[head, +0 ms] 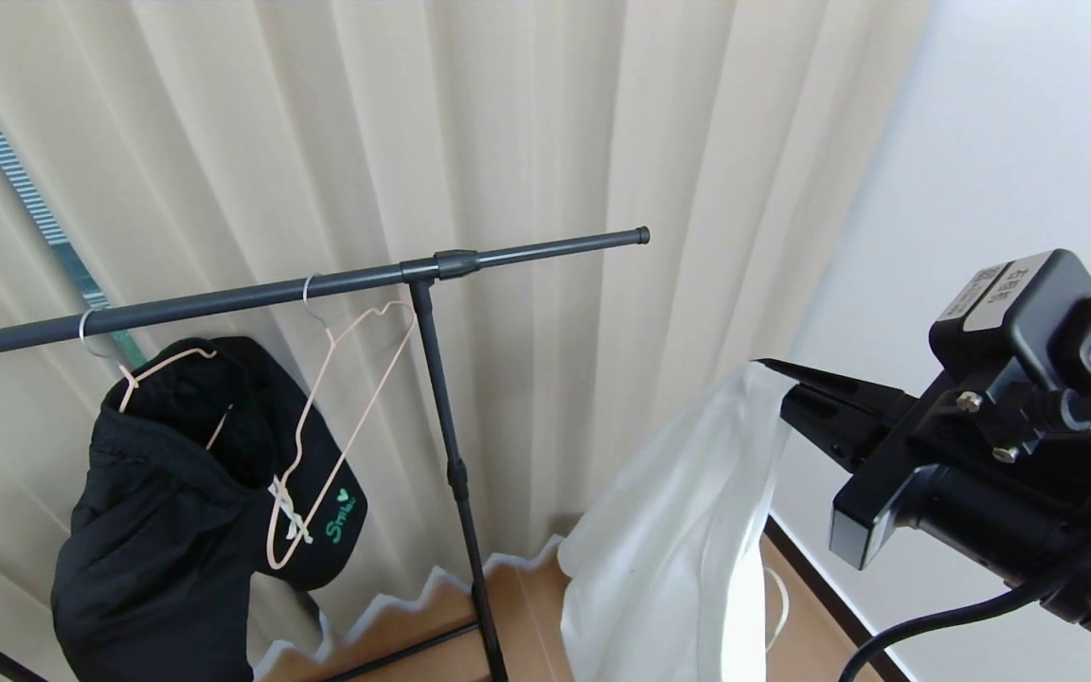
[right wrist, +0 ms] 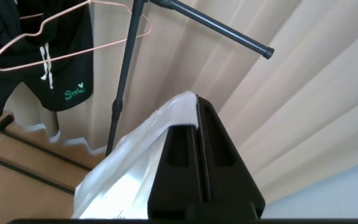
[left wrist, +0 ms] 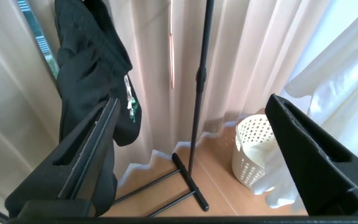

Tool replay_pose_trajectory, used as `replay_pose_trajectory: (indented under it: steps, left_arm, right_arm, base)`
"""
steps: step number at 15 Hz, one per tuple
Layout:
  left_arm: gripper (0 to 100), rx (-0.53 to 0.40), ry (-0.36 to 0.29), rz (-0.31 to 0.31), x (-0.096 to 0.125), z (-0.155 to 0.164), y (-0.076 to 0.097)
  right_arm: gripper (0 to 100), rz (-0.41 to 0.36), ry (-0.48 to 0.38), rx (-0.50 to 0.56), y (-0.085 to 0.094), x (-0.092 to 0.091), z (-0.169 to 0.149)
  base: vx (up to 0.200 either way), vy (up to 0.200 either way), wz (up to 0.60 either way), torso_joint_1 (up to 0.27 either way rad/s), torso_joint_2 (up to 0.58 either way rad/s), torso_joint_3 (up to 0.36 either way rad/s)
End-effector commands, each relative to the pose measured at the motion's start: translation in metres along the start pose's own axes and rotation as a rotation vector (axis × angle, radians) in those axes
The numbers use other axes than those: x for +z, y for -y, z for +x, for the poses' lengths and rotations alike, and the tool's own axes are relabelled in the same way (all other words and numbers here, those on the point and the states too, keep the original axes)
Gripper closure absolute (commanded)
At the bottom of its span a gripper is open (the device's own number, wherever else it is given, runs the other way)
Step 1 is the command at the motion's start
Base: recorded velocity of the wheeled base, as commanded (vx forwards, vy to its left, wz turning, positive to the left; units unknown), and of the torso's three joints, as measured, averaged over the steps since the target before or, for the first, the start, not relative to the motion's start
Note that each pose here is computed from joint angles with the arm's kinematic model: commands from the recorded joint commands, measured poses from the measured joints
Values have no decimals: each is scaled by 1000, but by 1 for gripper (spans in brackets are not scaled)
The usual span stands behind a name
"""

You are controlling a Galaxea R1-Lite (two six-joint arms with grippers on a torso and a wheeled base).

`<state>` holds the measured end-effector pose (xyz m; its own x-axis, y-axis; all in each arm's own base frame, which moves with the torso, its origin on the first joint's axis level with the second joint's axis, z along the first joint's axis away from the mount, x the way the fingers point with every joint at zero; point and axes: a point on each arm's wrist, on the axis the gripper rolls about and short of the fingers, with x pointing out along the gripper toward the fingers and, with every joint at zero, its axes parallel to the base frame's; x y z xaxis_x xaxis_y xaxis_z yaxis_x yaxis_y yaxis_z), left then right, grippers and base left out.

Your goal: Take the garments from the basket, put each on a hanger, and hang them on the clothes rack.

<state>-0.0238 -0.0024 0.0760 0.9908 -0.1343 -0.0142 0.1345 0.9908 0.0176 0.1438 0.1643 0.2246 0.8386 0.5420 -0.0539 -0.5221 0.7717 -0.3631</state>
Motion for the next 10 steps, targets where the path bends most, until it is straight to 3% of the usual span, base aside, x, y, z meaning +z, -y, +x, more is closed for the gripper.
replay_pose_trajectory:
  steps: [1,8,10]
  left_arm:
    - [0,0,0,-1,0,0,0]
    - [0,-2,0,-1,0,0,0]
    - [0,-2,0,-1,0,0,0]
  right_arm:
    - [100,-7,0,1,0,0,0]
    - [100,-14,-3,2,-1,-1,1]
    - [100,-14,-1,1,0,0,1]
  base:
    - [0,0,600,7,-2,2]
    - [0,0,600,4,1,0]
    - [0,0,0,0,0,0]
